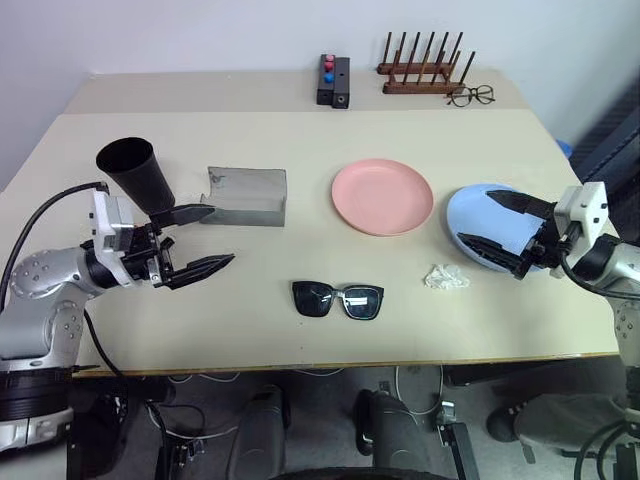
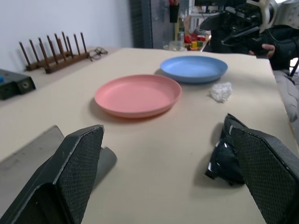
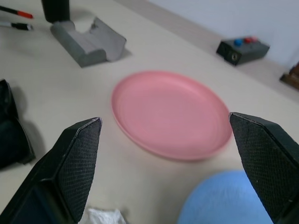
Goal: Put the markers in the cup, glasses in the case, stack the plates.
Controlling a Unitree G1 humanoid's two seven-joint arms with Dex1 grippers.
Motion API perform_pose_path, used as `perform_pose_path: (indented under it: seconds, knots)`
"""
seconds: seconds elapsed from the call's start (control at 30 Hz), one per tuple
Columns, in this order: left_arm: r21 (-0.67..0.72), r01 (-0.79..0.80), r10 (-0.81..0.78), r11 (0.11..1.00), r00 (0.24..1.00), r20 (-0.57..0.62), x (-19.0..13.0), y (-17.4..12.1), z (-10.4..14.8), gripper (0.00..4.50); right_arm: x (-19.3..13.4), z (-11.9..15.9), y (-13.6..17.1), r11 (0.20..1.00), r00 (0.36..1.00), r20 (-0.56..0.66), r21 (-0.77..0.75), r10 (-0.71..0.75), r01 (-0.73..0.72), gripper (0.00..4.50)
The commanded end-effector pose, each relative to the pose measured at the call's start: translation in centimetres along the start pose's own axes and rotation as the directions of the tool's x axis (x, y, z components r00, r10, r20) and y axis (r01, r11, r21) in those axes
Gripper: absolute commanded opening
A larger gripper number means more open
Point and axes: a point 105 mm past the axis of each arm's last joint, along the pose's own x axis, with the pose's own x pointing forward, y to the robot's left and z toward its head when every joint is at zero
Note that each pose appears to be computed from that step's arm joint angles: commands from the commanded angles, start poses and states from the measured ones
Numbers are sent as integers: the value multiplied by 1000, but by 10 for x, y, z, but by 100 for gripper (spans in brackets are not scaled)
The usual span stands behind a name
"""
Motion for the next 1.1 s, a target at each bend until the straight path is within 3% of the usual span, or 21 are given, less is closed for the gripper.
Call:
perform_pose_path:
  seconds: [0.03, 0.2, 0.4, 0.57, 0.93, 1.1]
  knots:
    - [44, 19, -20, 999, 999, 26, 3, 3, 8, 450, -3, 20, 3, 1000, 998, 64, -27, 4, -3, 443]
    - [-12, -50, 49, 999, 997, -60, -8, 16, -2, 450, 7, 28, 5, 999, 994, 107, -41, 3, 1, 443]
    - [-11, -158, 156, 987, 982, -103, -28, 32, 3, 450, 25, 34, 13, 998, 988, 146, -47, 41, -35, 443]
    - [12, -294, 294, 956, 953, -73, -52, 35, 12, 450, 45, 39, 13, 997, 976, 209, -41, 67, -60, 443]
    - [-17, -407, 375, 913, 856, -356, -80, 37, -18, 450, 55, 45, 31, 992, 964, 238, -44, 123, -116, 443]
    - [-19, -442, 387, 897, 804, -453, -87, 44, -29, 450, 45, 45, 56, 962, 936, 237, 17, 262, -273, 443]
